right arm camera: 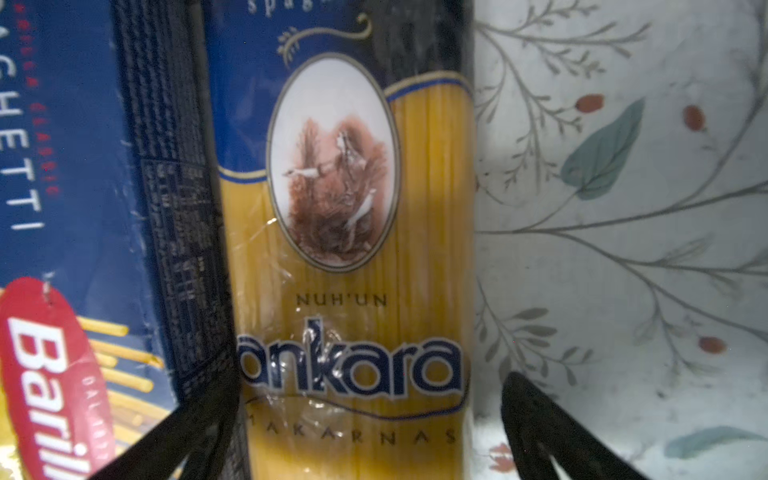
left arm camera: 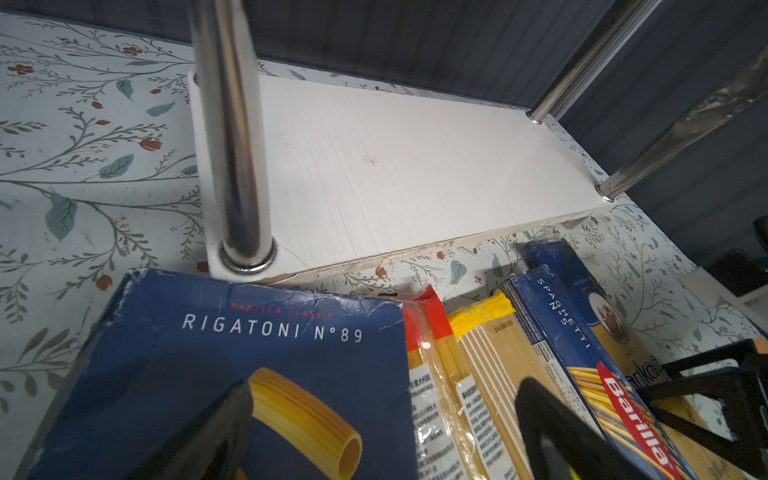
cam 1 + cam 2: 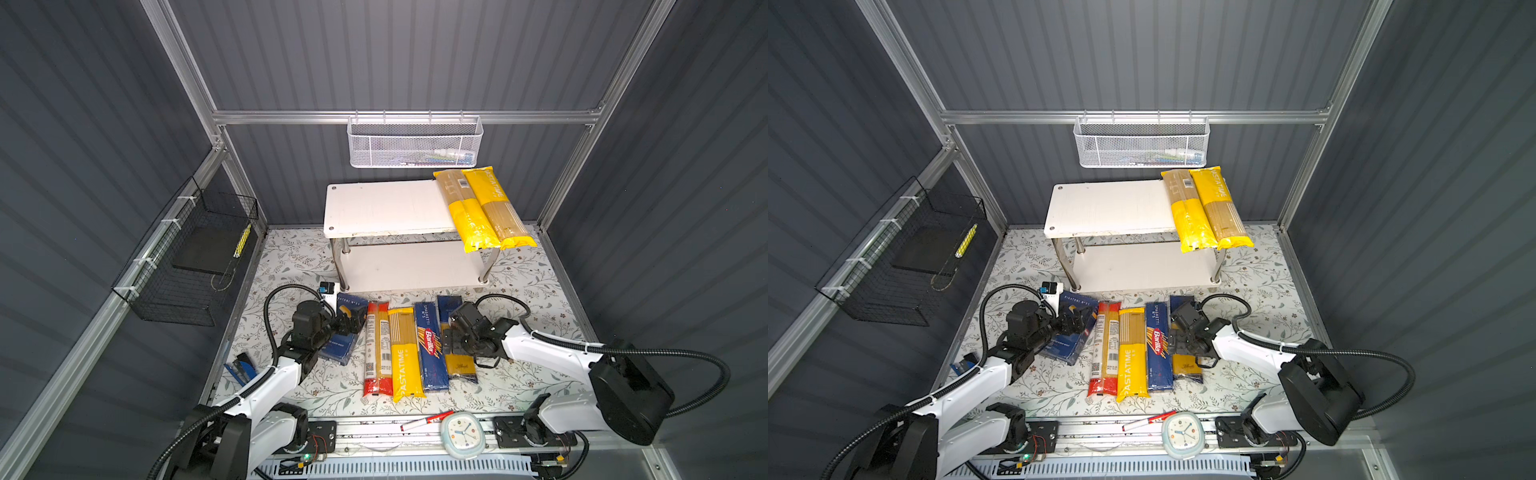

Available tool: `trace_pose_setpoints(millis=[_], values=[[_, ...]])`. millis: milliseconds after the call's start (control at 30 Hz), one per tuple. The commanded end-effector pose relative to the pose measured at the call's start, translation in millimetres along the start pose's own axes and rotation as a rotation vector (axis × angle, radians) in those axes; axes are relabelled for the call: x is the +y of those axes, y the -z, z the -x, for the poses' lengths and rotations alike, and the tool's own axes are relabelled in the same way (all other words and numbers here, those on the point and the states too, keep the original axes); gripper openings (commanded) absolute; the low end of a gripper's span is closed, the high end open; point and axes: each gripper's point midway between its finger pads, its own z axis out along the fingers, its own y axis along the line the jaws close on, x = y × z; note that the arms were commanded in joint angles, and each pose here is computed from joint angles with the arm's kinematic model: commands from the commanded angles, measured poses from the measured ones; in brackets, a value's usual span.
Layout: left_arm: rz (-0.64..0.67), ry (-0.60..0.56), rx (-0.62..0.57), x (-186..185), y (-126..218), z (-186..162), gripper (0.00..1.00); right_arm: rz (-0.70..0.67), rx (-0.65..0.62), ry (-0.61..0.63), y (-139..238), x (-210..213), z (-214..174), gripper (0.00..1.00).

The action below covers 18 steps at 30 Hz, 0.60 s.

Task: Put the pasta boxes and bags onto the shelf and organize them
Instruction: 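Lower the right gripper and close it on the Ankara spaghetti pack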

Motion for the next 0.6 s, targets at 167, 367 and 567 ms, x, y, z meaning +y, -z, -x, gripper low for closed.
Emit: trace_pose_setpoints(millis=[167,367,567], values=[[-0.005,0.002,-0.014,-2,3,1,1.00,-0.162,0.036,-0.033,5,-47,-21,0.99],[-0.020,0.007,0.000,-3,-1,-1,0.99,-0.025,-0.009,0.036,17,-24,-13,0.99],[-0.022,0.010,0.011,-3,-3,-2,1.00,-0.010,-0.008,0.081,14,-20,-13,0.99]])
